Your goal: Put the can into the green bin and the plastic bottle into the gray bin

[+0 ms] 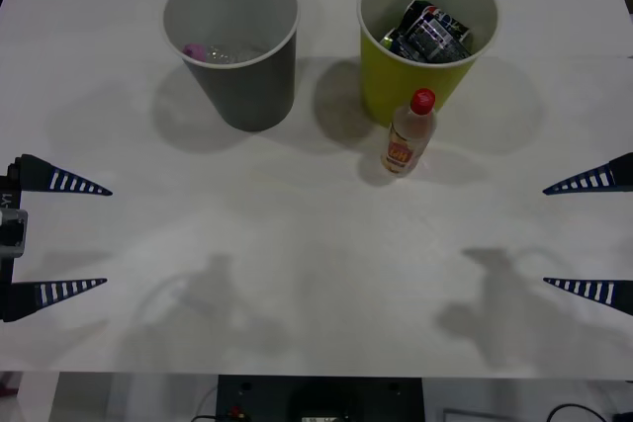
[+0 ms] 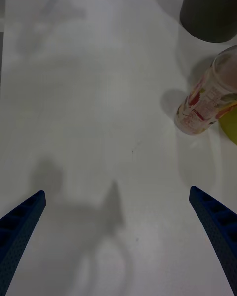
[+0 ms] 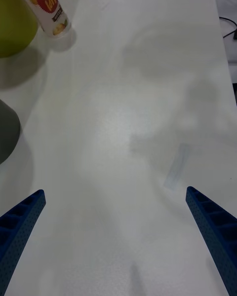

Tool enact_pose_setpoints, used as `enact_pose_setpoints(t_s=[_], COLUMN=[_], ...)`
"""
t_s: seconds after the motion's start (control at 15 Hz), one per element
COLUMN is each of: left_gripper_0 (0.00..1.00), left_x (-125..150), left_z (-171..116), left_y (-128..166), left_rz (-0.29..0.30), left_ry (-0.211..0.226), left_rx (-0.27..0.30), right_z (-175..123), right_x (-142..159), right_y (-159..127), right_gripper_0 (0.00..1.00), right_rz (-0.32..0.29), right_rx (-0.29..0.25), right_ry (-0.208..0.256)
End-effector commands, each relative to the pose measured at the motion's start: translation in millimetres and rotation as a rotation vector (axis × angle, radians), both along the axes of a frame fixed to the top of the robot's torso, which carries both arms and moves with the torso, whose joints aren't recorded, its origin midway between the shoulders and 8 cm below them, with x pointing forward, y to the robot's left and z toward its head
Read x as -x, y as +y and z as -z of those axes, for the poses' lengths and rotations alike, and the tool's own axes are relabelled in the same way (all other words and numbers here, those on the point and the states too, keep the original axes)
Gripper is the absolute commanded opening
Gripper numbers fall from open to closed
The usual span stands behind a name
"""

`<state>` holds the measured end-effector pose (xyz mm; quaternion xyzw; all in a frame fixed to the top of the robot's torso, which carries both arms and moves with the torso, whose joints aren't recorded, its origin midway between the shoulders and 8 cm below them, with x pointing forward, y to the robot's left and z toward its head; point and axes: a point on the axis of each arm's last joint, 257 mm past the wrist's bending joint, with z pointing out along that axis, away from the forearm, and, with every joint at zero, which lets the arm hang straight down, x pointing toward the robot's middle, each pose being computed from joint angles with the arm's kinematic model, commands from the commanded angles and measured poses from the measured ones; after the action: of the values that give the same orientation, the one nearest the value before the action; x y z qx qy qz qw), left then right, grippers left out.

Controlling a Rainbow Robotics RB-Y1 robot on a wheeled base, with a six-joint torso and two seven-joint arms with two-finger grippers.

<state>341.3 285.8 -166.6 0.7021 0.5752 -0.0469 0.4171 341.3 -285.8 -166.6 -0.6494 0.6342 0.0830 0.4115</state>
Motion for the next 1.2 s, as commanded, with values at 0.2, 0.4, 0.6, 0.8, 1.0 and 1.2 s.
enact_pose_setpoints(t_s=[0.2, 0.4, 0.6, 0.8, 1.0, 1.2], left_gripper_0=[0.98, 0.98, 0.98, 0.98, 0.98, 0.98], left_x=[0, 0, 0, 0, 0, 0], left_z=[0, 0, 0, 0, 0, 0], left_y=[0, 0, 0, 0, 0, 0], left_rz=[0.0, 0.0, 0.0, 0.0, 0.0, 0.0], left_ry=[0.0, 0.0, 0.0, 0.0, 0.0, 0.0], left_rx=[0.0, 0.0, 0.0, 0.0, 0.0, 0.0], right_z=[-7, -18, -21, -23, -23, -16], right_x=[0, 0, -2, 1, 1, 0], right_y=[5, 7, 9, 17, 26, 39], right_gripper_0=[1.0, 1.0, 1.0, 1.0, 1.0, 1.0], right_rz=[-0.009, -0.013, 0.009, 0.068, 0.164, 0.231], right_rx=[-0.008, 0.006, -0.024, -0.064, -0.116, -0.173], right_ry=[-0.018, -0.042, -0.031, 0.022, 0.034, 0.034])
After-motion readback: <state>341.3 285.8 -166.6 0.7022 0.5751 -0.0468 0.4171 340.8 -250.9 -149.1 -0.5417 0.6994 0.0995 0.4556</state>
